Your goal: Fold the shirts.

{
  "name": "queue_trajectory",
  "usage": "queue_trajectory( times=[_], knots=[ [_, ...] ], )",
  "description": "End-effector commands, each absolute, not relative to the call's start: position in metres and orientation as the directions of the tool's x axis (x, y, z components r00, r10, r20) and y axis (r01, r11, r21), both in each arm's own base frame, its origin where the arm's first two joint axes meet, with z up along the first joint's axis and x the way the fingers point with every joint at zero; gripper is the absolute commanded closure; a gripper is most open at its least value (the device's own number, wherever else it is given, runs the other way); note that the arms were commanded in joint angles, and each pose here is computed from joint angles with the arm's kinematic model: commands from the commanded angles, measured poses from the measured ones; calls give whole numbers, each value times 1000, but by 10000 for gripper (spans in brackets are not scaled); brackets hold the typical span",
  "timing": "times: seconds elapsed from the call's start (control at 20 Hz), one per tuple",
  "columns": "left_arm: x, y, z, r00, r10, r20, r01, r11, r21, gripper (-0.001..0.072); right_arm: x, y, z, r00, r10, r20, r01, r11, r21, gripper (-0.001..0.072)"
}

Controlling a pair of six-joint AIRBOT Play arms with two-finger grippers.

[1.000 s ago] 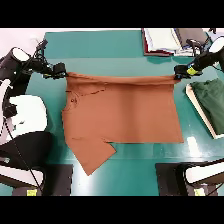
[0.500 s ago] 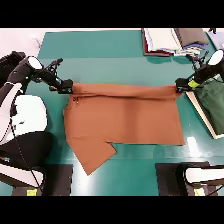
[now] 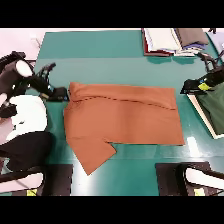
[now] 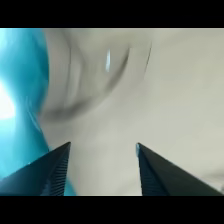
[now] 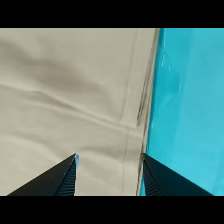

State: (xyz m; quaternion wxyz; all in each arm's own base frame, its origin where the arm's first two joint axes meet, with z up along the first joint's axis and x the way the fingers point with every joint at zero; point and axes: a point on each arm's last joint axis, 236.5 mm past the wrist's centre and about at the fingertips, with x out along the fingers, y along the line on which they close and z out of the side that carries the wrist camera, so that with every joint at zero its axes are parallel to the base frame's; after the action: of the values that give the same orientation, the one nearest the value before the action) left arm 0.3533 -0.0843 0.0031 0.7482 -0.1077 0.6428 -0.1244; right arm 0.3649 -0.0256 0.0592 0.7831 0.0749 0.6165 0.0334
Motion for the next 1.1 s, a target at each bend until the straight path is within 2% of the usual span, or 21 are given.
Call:
queue_trajectory(
  times=[0.0, 0.1, 0.25, 0.4, 0.7, 0.75, 0.8, 0.85, 1.05],
  knots=[
    [273, -79, -23, 61, -308, -950, -12, 951, -309, 228, 352, -14, 93, 307, 140, -942, 1, 989, 147, 263],
    [225, -80, -44, 4, -314, -949, -63, 947, -314, 228, 352, -3, 107, 350, 143, -926, -36, 990, 139, 263],
    [185, -94, -62, -28, -380, -925, -123, 919, -374, 229, 358, 9, 113, 381, 151, -912, -72, 988, 133, 263],
    [169, -117, -73, -33, -449, -893, -151, 885, -440, 229, 358, 11, 113, 380, 153, -912, -77, 988, 134, 263],
    [156, -156, -82, -44, -457, -888, -81, 888, -453, 230, 343, -1, 107, 322, 148, -935, -40, 989, 142, 263],
    [154, -160, -81, -49, -464, -884, -76, 885, -460, 266, 337, -7, 106, 302, 145, -942, -21, 989, 145, 263],
    [154, -162, -80, -48, -472, -880, -73, 881, -468, 547, 330, -15, 102, 282, 141, -949, 7, 989, 149, 263],
    [156, -162, -79, -43, -473, -880, -67, 880, -469, 670, 322, -23, 93, 261, 136, -956, 40, 988, 152, 263],
    [172, -167, -64, -1, -486, -874, -19, 874, -486, 681, 248, -60, 19, 94, 161, -982, 241, 954, 180, 260]
  ],
)
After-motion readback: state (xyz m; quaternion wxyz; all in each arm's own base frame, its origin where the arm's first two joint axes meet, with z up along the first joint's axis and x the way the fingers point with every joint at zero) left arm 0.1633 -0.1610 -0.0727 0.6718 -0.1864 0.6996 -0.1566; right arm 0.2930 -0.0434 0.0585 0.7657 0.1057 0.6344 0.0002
